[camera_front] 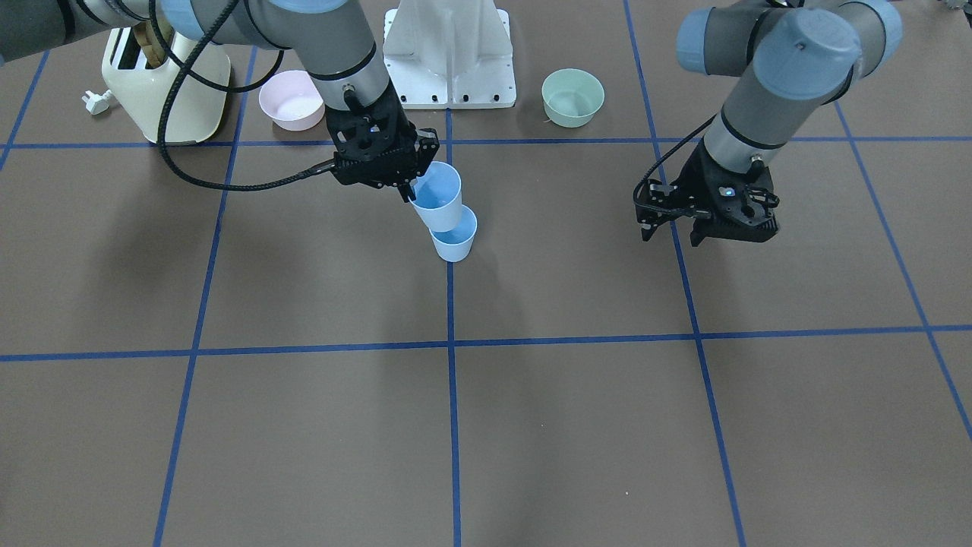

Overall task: Stack blue cups with both arms
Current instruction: 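Lower the right gripper's cup into the center cup while left withdraws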

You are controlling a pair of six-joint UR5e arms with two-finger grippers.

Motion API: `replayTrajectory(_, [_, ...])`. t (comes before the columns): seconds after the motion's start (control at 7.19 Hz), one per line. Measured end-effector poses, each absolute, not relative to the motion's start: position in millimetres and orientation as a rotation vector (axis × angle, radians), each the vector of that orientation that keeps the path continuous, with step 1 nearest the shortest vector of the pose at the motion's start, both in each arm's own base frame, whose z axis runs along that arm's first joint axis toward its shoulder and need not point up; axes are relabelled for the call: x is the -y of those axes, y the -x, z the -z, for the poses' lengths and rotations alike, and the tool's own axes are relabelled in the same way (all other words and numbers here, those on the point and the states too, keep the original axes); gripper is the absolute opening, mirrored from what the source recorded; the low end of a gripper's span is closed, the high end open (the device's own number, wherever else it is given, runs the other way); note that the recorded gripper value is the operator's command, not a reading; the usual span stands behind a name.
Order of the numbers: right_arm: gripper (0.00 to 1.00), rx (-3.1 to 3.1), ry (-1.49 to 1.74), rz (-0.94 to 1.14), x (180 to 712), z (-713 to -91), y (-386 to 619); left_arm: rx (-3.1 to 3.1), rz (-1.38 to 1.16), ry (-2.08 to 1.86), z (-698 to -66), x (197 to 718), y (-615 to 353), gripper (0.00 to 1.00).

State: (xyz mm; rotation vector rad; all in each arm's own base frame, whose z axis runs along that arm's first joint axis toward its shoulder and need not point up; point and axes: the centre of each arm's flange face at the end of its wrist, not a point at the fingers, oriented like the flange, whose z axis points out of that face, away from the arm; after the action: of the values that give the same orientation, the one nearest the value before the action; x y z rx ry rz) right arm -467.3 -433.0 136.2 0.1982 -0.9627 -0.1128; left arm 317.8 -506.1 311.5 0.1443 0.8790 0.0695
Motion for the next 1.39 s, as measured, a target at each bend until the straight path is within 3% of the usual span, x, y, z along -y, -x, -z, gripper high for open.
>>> replayTrajectory(1.11, [0.00, 0.914, -0.206, 0.122, 421, -145, 504, -0.883, -0.072, -0.150, -324, 505, -313, 0.76])
replayTrajectory(1.25, [0.68, 0.912, -0.208, 0.122, 421, -146, 505, -0.884, -0.071, -0.150, -323, 505, -312, 0.76])
replayTrajectory(1.39, [1.00, 0.910, -0.209, 0.124, 421, -146, 505, -0.884, -0.070, -0.149, -323, 505, -312, 0.76])
